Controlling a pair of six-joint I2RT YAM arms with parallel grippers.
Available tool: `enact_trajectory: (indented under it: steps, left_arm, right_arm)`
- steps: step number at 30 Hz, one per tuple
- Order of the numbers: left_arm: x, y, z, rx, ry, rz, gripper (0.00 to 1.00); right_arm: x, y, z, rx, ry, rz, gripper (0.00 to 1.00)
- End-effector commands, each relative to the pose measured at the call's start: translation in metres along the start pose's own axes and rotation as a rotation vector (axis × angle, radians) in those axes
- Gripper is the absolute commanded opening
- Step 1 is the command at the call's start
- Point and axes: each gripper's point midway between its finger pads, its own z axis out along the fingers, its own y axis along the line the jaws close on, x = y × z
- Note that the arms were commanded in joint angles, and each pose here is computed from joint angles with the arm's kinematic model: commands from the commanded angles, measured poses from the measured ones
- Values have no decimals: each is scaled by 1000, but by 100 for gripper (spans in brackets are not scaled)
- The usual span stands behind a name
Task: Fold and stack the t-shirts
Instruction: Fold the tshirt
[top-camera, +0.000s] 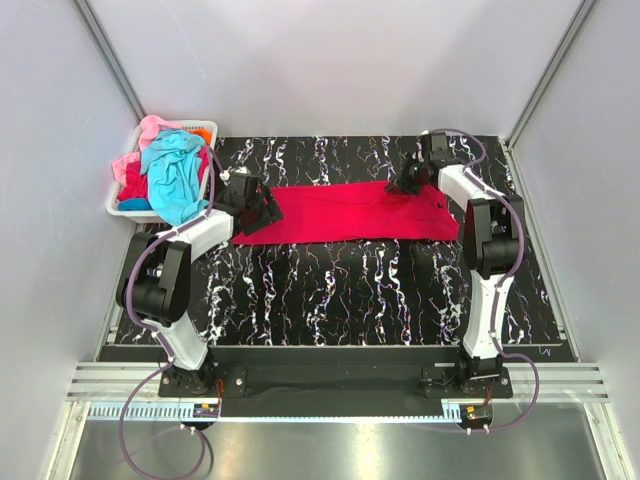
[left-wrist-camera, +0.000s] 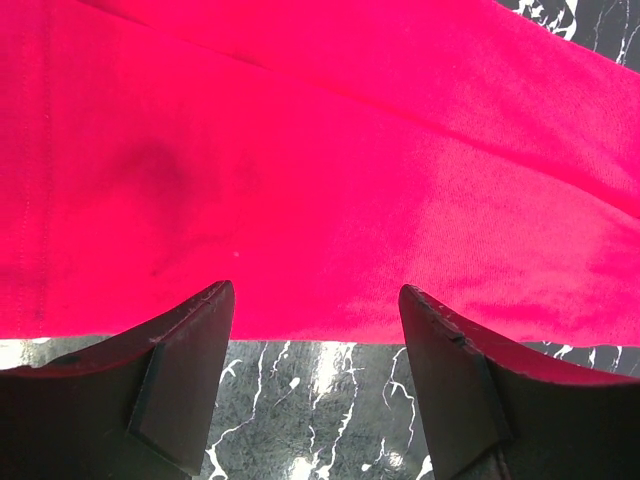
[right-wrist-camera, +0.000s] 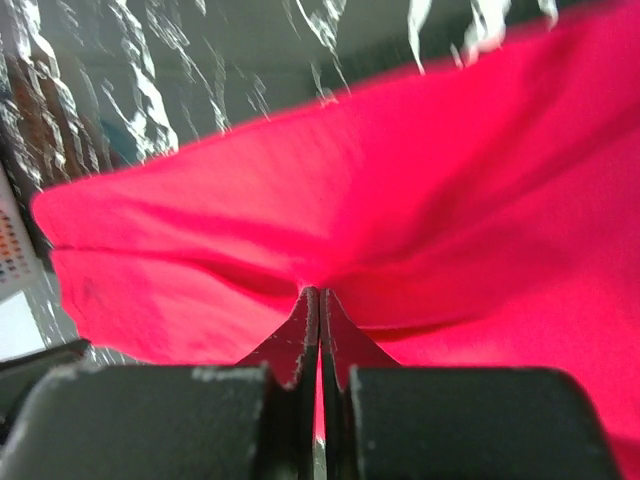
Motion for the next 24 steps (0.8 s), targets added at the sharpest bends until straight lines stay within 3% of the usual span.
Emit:
enact_trajectory:
  steps: [1,5,6,7,13,19,24]
  left_arm:
    - [-15,-2,-7,-2,-57,12,71]
    - [-19,-4,-5,-8,-64,15,71]
    - [-20,-4,-4,-10,-64,15,71]
    - [-20,-3,-2,-14,-62,16,71]
    - [-20,-3,4,-22,-57,15,71]
    - [-17,-1,7,-23,-50,11,70]
    - [-19,-2,-1,-12,-73,5,70]
  right_arm:
    - [-20,19,8,-44,-27,-44,0]
    - [-31,35,21,-126,-4,-84,2]
    - [-27,32,30,-137,16,-91,5]
    - [-27,34,33,-158,24,-120,15]
    - [-29,50,25,-249,37,-228,29]
    - [-35,47,4,-188,-28,-265,29]
    - [-59,45,-22,-116,-195,-271,27]
